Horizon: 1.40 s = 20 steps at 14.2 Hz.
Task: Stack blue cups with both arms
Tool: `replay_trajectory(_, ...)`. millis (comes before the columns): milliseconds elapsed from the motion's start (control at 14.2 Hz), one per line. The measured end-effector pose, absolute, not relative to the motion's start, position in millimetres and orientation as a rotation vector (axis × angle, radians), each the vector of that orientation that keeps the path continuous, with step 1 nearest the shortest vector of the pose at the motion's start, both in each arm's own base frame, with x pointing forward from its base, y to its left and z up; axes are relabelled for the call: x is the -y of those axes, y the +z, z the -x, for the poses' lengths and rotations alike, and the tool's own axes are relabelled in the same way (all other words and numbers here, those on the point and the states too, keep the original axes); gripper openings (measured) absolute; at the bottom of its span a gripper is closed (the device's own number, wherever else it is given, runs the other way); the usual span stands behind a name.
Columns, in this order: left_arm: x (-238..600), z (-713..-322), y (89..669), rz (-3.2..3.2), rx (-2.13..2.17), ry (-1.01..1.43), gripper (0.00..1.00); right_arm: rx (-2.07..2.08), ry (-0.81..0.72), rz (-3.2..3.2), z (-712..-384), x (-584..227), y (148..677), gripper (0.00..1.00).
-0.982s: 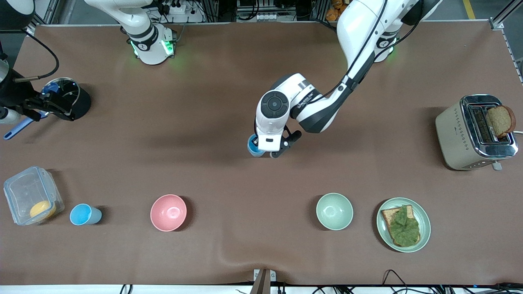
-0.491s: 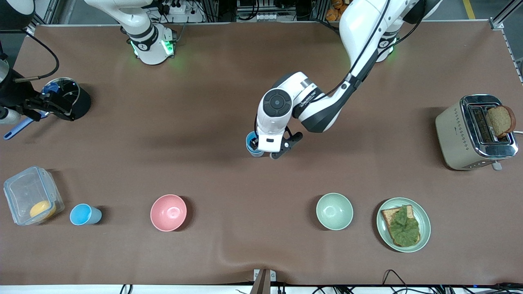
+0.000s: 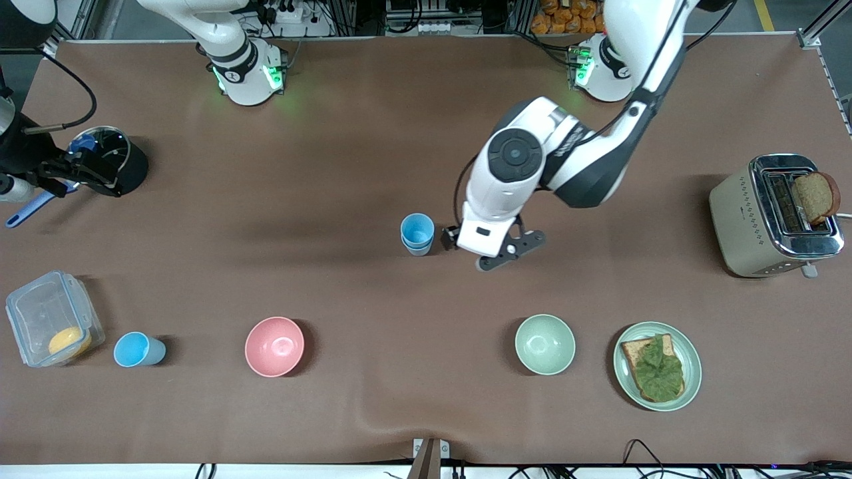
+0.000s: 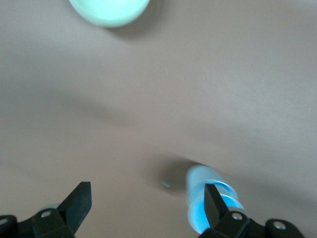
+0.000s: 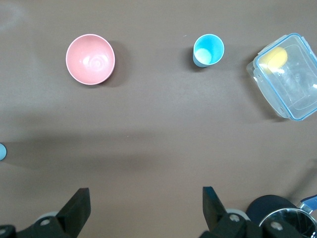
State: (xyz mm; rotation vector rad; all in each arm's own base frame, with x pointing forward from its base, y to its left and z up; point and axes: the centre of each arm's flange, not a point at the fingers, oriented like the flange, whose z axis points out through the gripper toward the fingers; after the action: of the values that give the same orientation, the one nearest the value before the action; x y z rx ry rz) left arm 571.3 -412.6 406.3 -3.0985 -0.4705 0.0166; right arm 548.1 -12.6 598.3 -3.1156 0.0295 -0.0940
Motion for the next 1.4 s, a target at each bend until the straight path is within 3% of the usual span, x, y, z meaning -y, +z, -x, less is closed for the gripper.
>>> replay_trajectory(281,389,-582,417,3.028,-0.019,-0.081,1.00,-0.029,-0.093,3.116,-548,12,598,1.00)
replay_trajectory(772,248,-637,465,3.041,-0.227,-0.073,1.00,-0.028,-0.091,3.116,-548,12,598,1.00)
replay_trajectory(1404,190,-602,529,3.031,-0.102,0.131,1.00,-0.028,-0.088,3.116,-548,12,598,1.00)
